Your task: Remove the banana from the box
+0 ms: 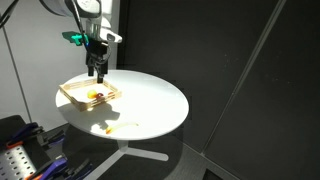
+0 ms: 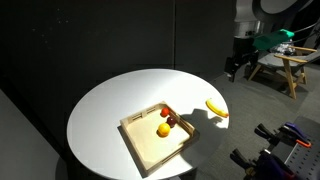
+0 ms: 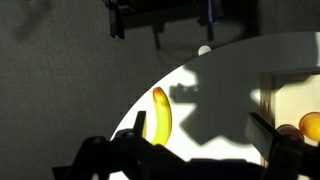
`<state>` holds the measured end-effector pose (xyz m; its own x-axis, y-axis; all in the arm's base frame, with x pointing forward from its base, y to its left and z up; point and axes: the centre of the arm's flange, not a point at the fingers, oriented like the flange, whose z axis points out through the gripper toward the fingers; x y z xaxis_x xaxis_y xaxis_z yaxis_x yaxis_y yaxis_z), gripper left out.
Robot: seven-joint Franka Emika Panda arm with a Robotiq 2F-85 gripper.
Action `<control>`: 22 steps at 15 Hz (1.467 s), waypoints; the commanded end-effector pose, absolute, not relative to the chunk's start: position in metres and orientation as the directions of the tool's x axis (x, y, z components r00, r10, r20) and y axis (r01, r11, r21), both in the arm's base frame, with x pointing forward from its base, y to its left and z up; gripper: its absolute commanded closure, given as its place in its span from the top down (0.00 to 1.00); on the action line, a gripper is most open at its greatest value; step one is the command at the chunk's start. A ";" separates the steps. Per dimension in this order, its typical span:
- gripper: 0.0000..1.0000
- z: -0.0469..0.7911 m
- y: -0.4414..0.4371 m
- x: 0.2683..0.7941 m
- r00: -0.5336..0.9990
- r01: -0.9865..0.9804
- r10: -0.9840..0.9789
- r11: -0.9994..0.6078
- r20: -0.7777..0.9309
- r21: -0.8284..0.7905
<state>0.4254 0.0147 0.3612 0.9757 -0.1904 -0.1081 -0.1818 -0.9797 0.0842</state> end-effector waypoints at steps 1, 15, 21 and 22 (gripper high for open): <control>1.00 0.386 0.010 0.400 0.985 -0.119 -0.124 -0.992 -0.116 0.046; 1.00 0.440 0.026 0.367 0.998 0.056 0.056 -0.998 -0.012 0.016; 1.00 0.457 0.031 0.359 0.999 0.033 0.033 -0.999 0.005 0.031; 1.00 0.458 0.032 0.357 0.999 0.032 0.032 -0.999 0.001 0.031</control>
